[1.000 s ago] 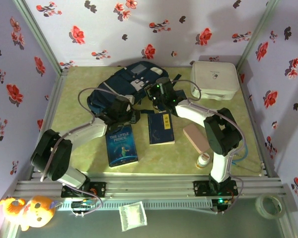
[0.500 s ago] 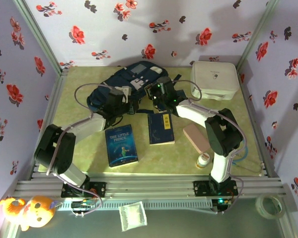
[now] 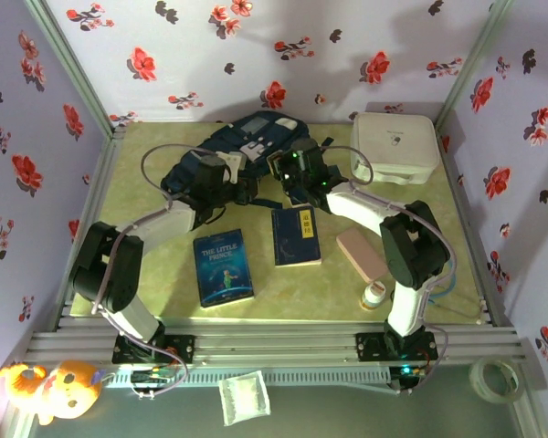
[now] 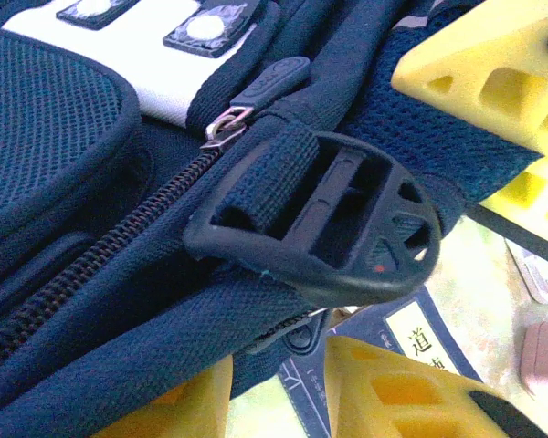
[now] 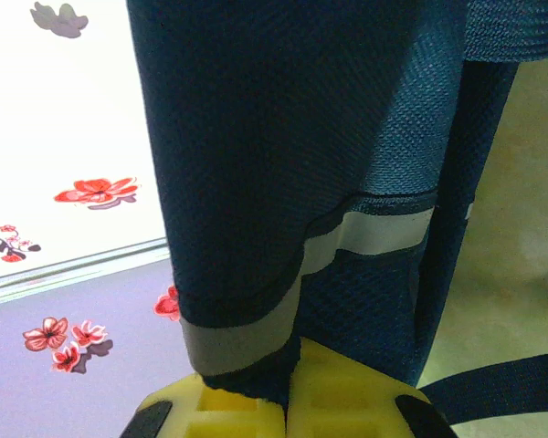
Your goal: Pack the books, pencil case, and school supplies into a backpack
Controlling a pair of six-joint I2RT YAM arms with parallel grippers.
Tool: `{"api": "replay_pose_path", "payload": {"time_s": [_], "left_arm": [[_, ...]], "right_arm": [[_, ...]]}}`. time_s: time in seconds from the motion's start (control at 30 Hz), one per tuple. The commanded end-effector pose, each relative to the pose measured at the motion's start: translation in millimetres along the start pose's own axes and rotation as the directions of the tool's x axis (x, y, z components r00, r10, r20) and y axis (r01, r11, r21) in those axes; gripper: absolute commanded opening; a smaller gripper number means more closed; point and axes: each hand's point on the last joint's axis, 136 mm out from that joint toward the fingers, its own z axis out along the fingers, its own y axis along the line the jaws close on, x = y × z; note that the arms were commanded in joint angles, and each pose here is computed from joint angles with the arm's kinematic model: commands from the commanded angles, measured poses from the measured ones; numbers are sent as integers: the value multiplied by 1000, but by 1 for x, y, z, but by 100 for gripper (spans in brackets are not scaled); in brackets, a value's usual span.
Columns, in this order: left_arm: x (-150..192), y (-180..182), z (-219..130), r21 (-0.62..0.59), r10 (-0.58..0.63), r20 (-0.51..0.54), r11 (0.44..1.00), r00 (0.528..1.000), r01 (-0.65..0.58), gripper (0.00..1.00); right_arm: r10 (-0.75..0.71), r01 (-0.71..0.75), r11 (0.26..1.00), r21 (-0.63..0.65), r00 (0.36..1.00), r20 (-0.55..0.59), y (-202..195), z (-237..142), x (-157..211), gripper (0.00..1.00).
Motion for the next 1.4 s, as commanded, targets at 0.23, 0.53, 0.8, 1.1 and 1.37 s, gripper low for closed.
{"api": "replay_pose_path", "payload": {"time_s": [0.23, 0.53, 0.8, 1.1, 1.37], "left_arm": [[-63, -22, 11, 109, 54, 180, 991, 982, -75, 26], [-66, 3, 5, 77, -61, 182, 996, 981, 48, 34], [-56, -2, 10, 105, -23, 143, 994, 990, 8, 23], [-72, -13, 8, 176, -56, 223, 984, 973, 17, 23], [-67, -11, 12, 170, -54, 207, 985, 977, 19, 10]], "right_arm": [[-19, -15, 980, -197, 986, -167, 78, -31, 42, 0], [-14, -14, 981, -196, 990, -138, 79, -32, 33, 0], [-13, -19, 977, -211, 988, -151, 86, -30, 35, 0], [-16, -11, 982, -189, 989, -144, 78, -31, 34, 0], [-16, -7, 985, -172, 991, -135, 72, -29, 32, 0]]}}
